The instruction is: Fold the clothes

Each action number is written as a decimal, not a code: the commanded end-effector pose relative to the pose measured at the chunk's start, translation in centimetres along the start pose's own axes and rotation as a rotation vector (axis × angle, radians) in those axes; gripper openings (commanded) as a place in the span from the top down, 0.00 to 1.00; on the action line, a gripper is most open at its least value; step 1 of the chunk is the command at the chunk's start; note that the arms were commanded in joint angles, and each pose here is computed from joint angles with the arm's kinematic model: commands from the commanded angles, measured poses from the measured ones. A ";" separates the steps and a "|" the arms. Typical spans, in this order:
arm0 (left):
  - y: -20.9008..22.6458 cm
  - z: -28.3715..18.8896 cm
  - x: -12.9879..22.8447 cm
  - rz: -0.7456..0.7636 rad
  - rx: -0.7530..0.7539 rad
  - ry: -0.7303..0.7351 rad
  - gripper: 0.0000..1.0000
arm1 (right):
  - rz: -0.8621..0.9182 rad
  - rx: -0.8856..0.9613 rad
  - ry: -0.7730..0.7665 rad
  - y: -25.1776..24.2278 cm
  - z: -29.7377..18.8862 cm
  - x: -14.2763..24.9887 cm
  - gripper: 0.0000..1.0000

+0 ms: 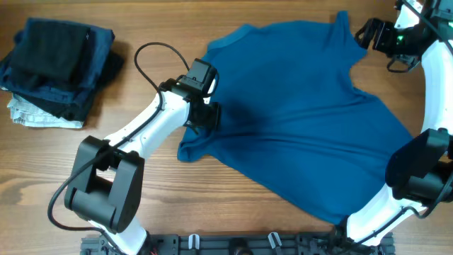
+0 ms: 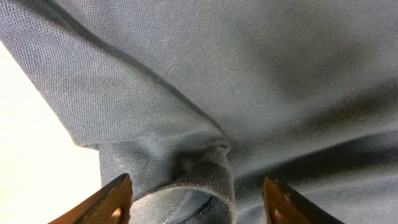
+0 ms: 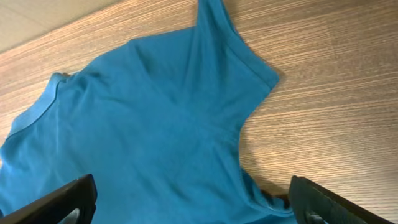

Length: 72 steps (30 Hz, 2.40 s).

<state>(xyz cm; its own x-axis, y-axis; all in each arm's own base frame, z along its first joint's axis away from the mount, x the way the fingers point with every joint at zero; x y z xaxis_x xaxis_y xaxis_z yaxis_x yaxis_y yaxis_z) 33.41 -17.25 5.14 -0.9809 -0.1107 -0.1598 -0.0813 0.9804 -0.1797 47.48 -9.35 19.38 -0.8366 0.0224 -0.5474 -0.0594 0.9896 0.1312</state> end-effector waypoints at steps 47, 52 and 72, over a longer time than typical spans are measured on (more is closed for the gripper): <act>0.1 2.4 2.1 0.063 0.028 0.057 0.56 | 0.002 0.005 0.007 -0.3 0.5 0.1 0.00; 0.2 2.4 2.1 0.063 0.027 0.060 0.65 | 0.002 0.006 0.007 -0.3 0.5 0.1 0.00; 17.4 -4.7 -2.5 -0.543 -0.260 -0.086 0.96 | 0.002 0.006 0.007 -0.3 0.5 0.1 0.01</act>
<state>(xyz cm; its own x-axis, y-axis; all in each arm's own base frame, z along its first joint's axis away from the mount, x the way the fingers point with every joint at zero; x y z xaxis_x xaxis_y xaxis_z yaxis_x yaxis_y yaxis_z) 33.53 -2.59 6.22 -0.8474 -0.5045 -0.1655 -0.5065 0.8616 -0.0326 47.54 -9.35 19.41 -0.8352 0.0216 -0.5496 -0.0601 0.9897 0.1303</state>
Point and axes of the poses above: each gripper's point midway between its finger pads, its own z axis out along the fingers, its own y axis along the line the jaws close on, x = y × z, the point moved 1 cm from there along -z, back along the fingers, and after that the axes turned 15 degrees about -z, right-handed, at the moved point
